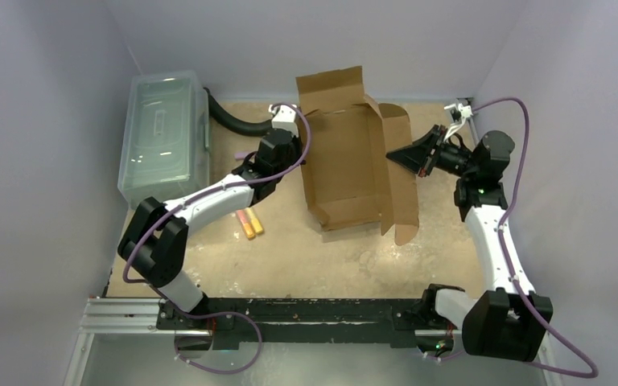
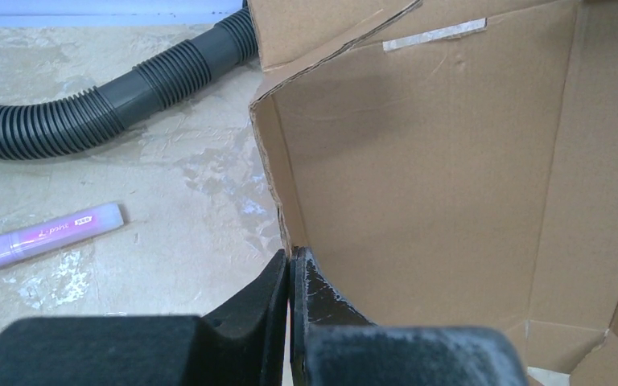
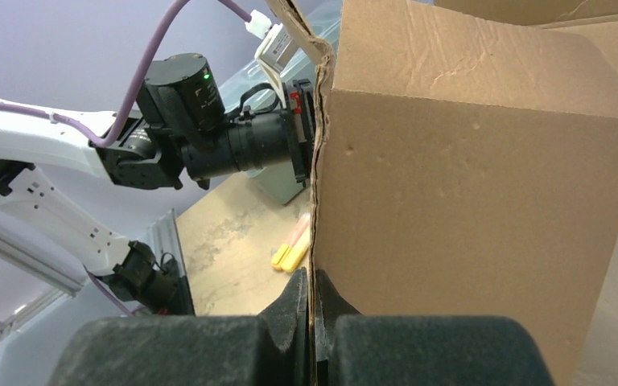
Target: Fold the paper box
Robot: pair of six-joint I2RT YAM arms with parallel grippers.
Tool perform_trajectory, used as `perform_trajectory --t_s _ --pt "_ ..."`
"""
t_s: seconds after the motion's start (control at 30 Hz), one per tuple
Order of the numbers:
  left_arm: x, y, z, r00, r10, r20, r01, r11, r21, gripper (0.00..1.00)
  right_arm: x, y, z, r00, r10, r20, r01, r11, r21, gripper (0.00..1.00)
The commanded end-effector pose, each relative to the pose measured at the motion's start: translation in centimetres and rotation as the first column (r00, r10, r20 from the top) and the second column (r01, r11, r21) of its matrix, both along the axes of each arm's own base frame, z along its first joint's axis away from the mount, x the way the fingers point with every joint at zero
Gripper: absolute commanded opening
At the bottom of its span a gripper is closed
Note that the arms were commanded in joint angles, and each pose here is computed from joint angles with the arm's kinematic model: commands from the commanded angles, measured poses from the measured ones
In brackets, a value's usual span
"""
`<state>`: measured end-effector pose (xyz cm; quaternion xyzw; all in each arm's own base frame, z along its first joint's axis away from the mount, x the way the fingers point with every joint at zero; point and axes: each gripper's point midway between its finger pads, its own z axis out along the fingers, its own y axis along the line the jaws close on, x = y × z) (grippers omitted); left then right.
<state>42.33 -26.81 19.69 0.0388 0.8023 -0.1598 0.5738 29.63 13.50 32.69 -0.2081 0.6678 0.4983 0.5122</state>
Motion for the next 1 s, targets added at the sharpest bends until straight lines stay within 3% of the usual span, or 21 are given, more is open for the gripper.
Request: perform_trajectory --t_s 0.0,0.53,0.73,0.97 --pt "-0.5 -0.3 2.7 0.999 -0.018 0.050 0.022 0.997 -0.080 0.00 -0.9 -0.1 1.1 0.990 -0.013 0.144 0.020 0.999 -0.048 0.00" --pt "-2.3 -1.8 4.0 0.995 -0.102 0.017 0.103 0.984 -0.146 0.03 -2.1 0.1 0.9 0.978 0.007 0.209 0.009 0.997 -0.076 0.00" --pt "-3.7 -1.4 4.8 0.992 -0.121 0.019 0.122 0.974 -0.190 0.13 -2.5 0.1 0.6 0.973 0.018 0.229 0.004 0.996 -0.094 0.00" --pt "-5.7 -1.3 5.3 0.979 -0.201 0.006 0.198 0.956 -0.214 0.37 -2.9 -0.2 0.6 0.958 0.004 0.287 0.041 0.988 -0.152 0.00"
